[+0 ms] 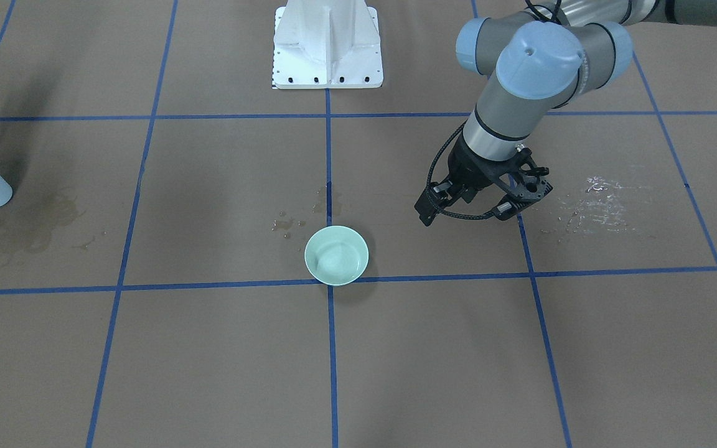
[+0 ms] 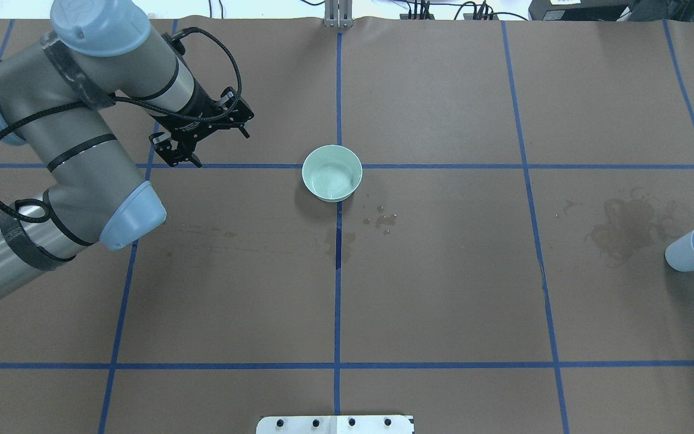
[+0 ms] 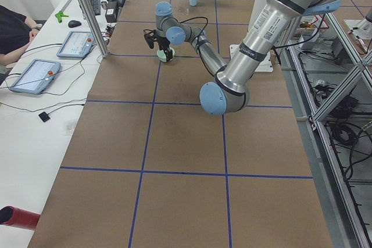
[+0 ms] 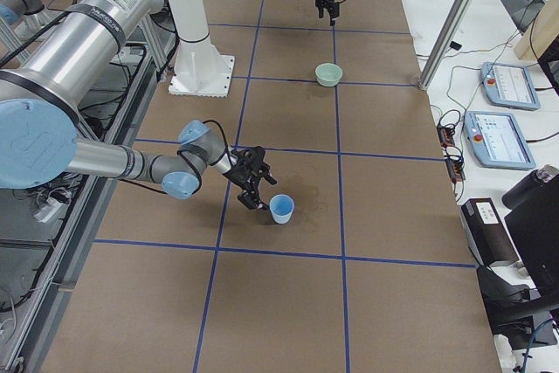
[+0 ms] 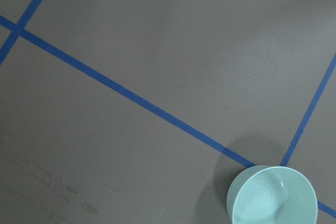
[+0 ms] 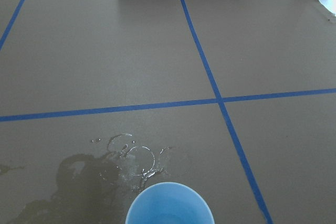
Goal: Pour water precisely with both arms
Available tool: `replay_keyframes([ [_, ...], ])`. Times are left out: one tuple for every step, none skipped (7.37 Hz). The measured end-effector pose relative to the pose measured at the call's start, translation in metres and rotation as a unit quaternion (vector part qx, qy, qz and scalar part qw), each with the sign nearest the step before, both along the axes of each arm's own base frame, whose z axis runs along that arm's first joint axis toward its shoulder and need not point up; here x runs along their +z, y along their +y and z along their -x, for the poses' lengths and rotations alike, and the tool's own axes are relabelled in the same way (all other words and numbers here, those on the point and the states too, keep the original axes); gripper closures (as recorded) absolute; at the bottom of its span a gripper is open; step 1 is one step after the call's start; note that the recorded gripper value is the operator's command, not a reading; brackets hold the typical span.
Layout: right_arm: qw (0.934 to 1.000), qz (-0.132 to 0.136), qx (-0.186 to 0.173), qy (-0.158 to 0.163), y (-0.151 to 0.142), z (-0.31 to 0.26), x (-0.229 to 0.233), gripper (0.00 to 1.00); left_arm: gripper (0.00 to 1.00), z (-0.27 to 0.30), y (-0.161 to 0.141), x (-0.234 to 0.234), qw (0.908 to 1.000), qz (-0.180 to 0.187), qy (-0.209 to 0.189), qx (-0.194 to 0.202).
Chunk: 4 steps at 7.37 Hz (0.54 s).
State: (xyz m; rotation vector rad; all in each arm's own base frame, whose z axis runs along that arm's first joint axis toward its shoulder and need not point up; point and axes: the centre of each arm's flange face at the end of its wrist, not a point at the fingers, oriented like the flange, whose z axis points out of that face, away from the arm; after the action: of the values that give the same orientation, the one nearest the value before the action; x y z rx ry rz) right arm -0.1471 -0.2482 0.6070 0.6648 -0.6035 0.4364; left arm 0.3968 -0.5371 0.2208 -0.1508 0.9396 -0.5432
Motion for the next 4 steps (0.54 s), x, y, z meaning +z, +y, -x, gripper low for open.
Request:
replay_keyframes([
  [1.0000, -0.003, 0.002, 0.001, 0.004, 0.006, 0.008, 0.00, 0.00, 0.000, 0.000, 0.000, 1.0000, 0.000, 0.000, 0.000],
  [1.0000, -0.004, 0.004, -0.001, 0.008, 0.011, 0.013, 0.00, 0.00, 0.000, 0.000, 0.001, 1.0000, 0.001, -0.001, 0.000],
  [1.0000, -0.005, 0.006, -0.004, 0.011, 0.015, 0.016, 0.00, 0.00, 0.000, 0.001, 0.003, 1.0000, 0.001, -0.001, 0.001],
  [0.9999, -0.009, 0.006, 0.002, 0.014, 0.020, 0.020, 0.00, 0.00, 0.000, 0.001, 0.004, 1.0000, 0.002, -0.002, 0.001],
])
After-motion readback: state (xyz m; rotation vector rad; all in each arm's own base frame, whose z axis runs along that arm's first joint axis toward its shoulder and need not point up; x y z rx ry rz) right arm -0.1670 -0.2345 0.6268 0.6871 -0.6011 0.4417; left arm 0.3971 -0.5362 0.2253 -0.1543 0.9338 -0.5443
